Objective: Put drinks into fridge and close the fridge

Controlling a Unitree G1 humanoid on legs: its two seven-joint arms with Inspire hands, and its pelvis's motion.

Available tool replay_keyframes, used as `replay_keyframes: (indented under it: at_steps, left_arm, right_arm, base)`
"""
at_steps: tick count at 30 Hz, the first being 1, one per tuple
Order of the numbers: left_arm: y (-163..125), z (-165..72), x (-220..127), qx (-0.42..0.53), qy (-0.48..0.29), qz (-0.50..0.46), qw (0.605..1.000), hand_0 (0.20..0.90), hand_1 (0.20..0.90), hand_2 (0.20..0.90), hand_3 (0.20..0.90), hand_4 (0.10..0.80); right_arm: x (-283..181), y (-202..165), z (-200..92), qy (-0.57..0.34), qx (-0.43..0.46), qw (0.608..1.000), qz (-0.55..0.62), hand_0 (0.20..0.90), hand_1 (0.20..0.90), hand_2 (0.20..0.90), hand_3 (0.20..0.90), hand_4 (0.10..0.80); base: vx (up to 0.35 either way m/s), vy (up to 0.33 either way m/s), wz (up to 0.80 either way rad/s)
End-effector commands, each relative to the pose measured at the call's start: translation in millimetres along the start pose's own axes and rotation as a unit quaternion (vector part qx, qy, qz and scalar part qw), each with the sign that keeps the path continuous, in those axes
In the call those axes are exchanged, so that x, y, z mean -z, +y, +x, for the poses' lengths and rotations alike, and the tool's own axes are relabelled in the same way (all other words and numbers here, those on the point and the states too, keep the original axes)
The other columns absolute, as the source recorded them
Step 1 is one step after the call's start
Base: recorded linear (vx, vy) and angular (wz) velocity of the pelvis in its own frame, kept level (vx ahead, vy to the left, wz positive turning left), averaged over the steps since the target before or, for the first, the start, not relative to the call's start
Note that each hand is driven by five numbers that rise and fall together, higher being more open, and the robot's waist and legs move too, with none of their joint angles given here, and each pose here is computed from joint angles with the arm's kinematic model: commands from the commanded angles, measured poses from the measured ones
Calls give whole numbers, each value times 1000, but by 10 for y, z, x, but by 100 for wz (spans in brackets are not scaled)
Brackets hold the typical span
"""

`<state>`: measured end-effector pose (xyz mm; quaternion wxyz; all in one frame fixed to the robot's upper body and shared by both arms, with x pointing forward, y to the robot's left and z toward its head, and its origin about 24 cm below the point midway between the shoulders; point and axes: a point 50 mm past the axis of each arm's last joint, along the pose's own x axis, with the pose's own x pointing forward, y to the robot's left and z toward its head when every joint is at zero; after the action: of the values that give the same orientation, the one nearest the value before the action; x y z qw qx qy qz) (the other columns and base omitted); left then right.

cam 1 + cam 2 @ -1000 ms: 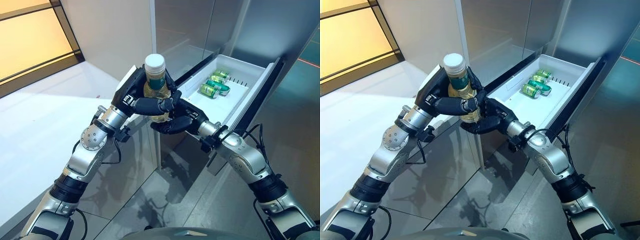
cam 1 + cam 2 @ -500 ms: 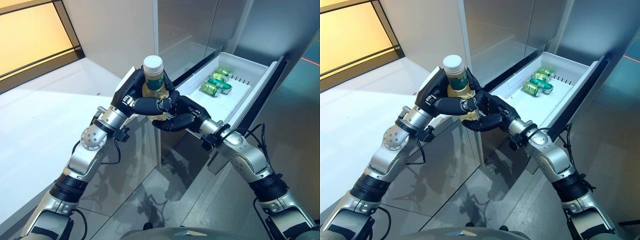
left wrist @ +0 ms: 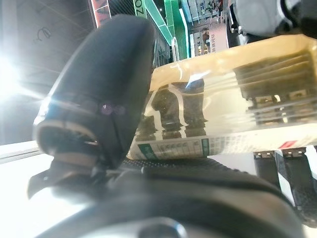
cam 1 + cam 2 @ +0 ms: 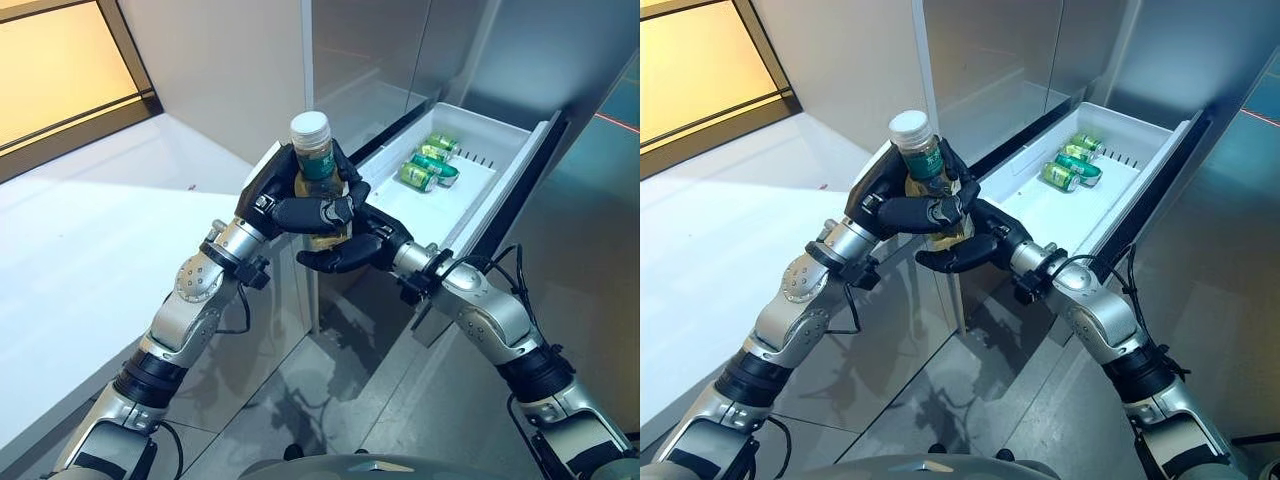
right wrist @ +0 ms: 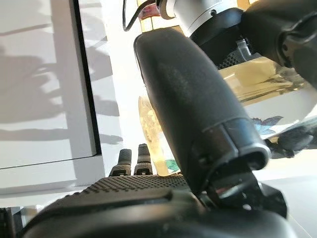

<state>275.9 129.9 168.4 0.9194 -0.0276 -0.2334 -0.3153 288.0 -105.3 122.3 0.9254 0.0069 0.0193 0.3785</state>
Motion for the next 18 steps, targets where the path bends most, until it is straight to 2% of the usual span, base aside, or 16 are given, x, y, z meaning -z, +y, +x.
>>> replay_keyframes:
  at_steps: [1,10,11,12,13,14,15,18]
  left_arm:
    - [-385,429,-603,107,-203,-71,971,300,300,300,200,100]
    - [-444,373,-554,144,-176,-49,973,300,300,300,200,100]
    - [-447,374,-541,150,-170,-51,973,300,300,300,200,100]
    - [-458,378,-533,154,-165,-53,973,300,300,300,200,100]
    - [-461,379,-527,155,-163,-54,973,300,300,300,200,100]
    - [-474,382,-508,161,-159,-58,972,300,300,300,200,100]
    - [-492,384,-489,168,-155,-61,972,300,300,300,200,100]
    - [-527,387,-451,181,-147,-72,970,300,300,300,200,100]
  right_arm:
    - [-674,344,271,-141,-88,986,-18,900,900,900,900,800]
    - [-781,280,214,-172,-64,983,-25,900,900,900,900,800]
    - [-785,268,211,-174,-61,983,-24,578,578,578,524,424]
    - [-789,263,210,-176,-57,983,-22,418,418,418,337,237]
    - [-794,259,211,-177,-55,982,-21,418,418,418,337,237]
    - [-803,258,214,-180,-51,982,-19,319,319,319,222,122]
    - [-807,255,217,-184,-45,982,-18,300,300,300,200,100]
    - [-813,237,223,-190,-33,981,-14,300,300,300,200,100]
  base:
    - [0,0,0]
    - [0,0,0]
    - [0,0,0]
    - [0,0,0]
    - [0,0,0]
    - [0,0,0]
    - [0,0,0]
    - [0,0,0]
